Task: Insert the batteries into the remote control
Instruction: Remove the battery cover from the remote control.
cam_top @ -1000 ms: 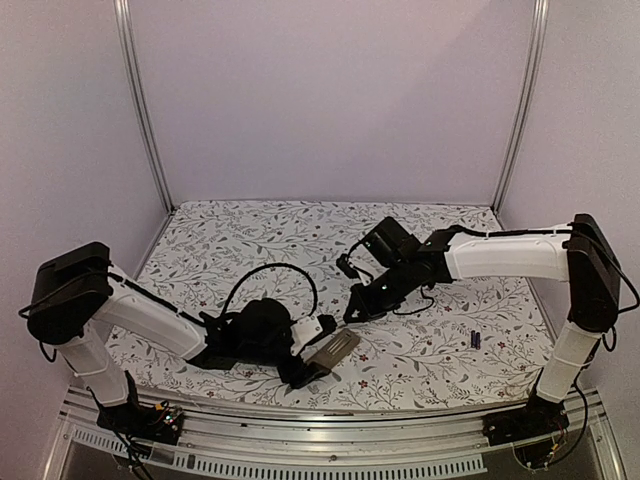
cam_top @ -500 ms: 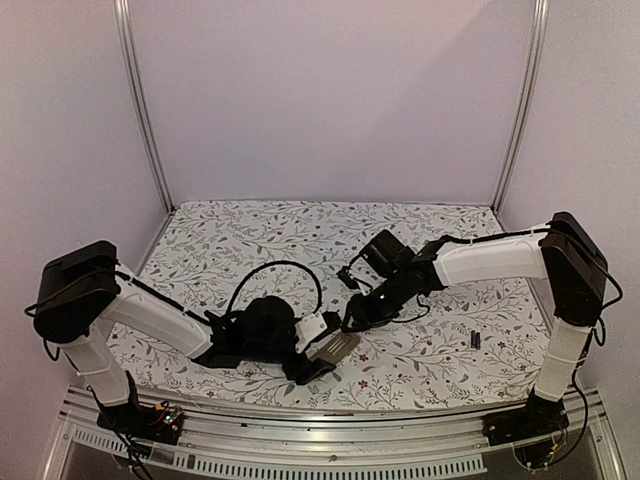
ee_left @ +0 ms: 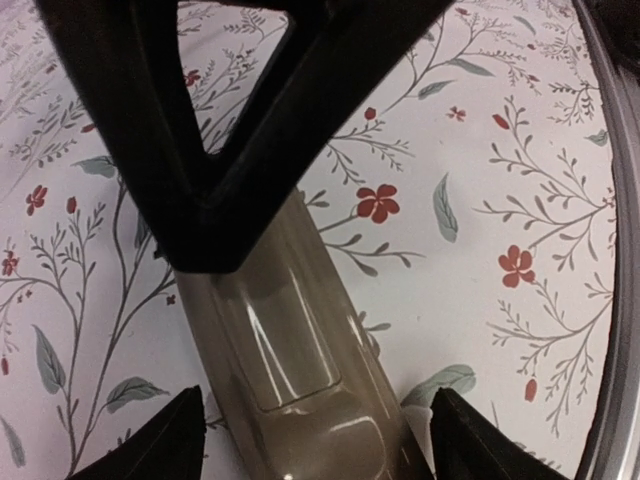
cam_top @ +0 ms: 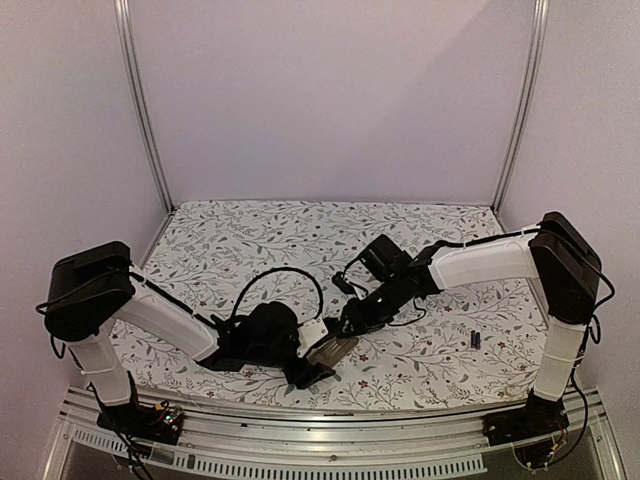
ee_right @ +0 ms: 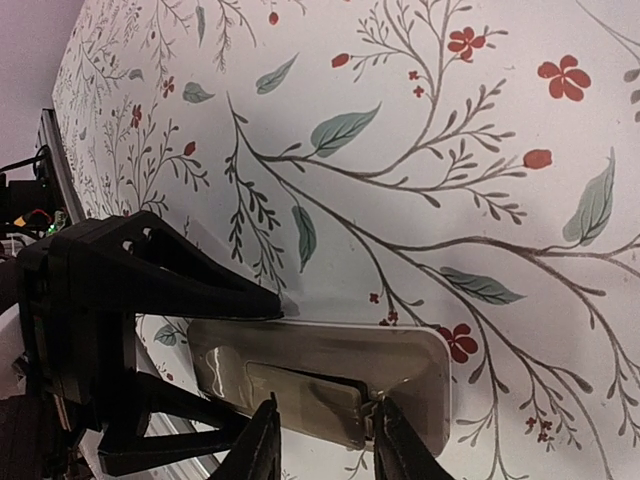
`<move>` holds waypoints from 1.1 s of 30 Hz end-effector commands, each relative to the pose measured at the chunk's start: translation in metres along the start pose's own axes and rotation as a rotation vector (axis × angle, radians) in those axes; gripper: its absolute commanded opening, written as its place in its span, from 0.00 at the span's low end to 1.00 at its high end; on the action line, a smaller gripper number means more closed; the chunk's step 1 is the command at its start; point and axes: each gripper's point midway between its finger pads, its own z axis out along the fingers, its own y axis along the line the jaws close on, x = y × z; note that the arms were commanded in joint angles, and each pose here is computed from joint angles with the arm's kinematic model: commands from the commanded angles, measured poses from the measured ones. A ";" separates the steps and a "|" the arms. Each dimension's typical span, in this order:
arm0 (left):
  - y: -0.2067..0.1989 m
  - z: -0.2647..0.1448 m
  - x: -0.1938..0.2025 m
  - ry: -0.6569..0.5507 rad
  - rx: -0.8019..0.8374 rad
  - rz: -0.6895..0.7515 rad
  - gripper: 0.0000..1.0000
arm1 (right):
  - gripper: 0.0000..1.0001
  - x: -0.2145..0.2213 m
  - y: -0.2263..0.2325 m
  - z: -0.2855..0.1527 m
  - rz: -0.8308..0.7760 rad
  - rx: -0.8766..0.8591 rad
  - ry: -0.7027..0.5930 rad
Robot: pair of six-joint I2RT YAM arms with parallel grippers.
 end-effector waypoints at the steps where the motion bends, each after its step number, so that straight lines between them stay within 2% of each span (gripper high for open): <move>1: 0.005 0.003 0.007 0.007 -0.018 -0.008 0.77 | 0.31 0.011 -0.003 0.009 0.011 -0.035 0.038; 7: 0.006 0.006 0.003 -0.011 -0.023 -0.002 0.75 | 0.26 0.011 0.015 0.003 0.004 -0.129 0.036; 15: 0.011 0.002 -0.019 -0.090 -0.047 0.005 0.74 | 0.25 0.002 0.032 -0.011 0.012 -0.181 -0.012; 25: 0.012 0.000 -0.028 -0.128 -0.050 -0.006 0.61 | 0.24 0.002 0.034 -0.008 0.022 -0.207 -0.009; 33: 0.016 0.007 -0.024 -0.112 -0.072 -0.013 0.47 | 0.24 0.001 0.038 -0.012 0.023 -0.220 -0.020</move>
